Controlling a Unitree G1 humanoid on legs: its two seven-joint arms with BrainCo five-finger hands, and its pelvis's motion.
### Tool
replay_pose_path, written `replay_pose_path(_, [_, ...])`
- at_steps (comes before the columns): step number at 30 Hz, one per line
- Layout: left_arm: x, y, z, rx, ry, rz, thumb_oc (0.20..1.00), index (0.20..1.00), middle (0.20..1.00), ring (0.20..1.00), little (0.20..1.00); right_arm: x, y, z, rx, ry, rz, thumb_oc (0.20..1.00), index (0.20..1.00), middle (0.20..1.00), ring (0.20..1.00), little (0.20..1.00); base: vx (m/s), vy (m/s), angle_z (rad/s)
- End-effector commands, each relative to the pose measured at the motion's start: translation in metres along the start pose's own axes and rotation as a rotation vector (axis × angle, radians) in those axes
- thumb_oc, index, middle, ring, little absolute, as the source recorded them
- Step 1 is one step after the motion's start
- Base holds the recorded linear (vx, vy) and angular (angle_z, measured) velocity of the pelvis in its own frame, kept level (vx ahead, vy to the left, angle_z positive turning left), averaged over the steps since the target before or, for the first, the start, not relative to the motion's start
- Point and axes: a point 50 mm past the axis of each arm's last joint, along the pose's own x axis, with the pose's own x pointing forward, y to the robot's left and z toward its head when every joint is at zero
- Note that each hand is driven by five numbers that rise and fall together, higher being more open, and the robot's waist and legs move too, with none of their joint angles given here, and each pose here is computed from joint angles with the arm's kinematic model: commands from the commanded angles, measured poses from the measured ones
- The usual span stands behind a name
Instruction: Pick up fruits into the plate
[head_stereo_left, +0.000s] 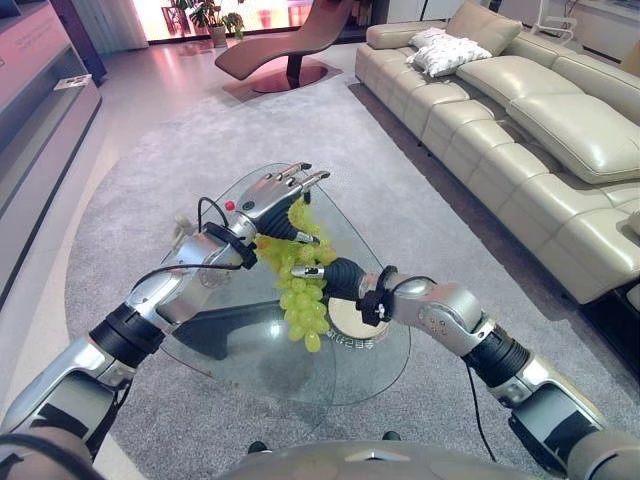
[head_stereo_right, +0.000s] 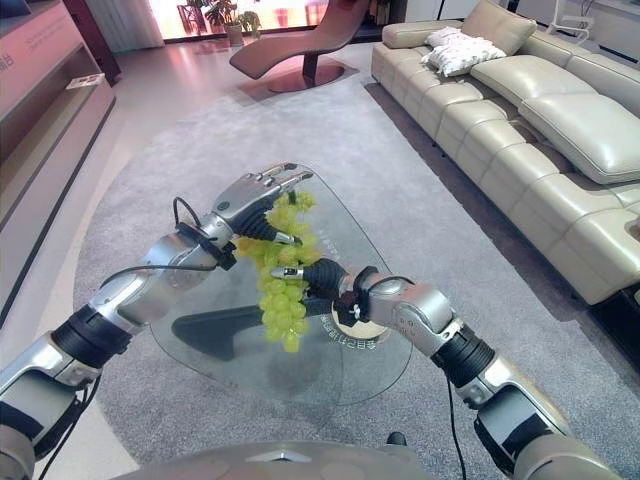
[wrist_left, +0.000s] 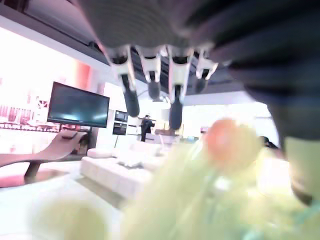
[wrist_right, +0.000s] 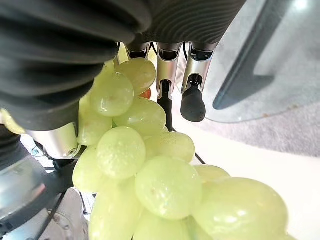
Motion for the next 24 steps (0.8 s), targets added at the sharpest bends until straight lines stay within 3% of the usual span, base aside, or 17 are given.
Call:
replay_pose_path(1, [0.008,0.044,-0.025,0.117,0.067,0.059,1.000,1.000,1.000,1.000,1.000,0.002,0.022,0.047,-0.097,-0.201,0.121,0.200,0.200,0.200,0.200,0.200,0.00,0.000,0.00])
replay_pose_path(14, [-0.016,0.024,-0.062,0.087,0.279,-0.097,1.000,1.000,1.000,1.000,1.000,-0.019,-0.011,0.052,-0.077,-0.297,-0.056,0.200,0.200,0.200,0.200,0.200,0.00,0.000,0.00])
replay_pose_path(24, [-0.068,-0.029,-0.097,-0.200,0.600,-0.085,1.000,1.000,1.000,1.000,1.000,-0.057,-0.068,0.019,-0.068,-0.296,-0.389,0.200,0.200,0.200,0.200,0.200,0.00,0.000,0.00])
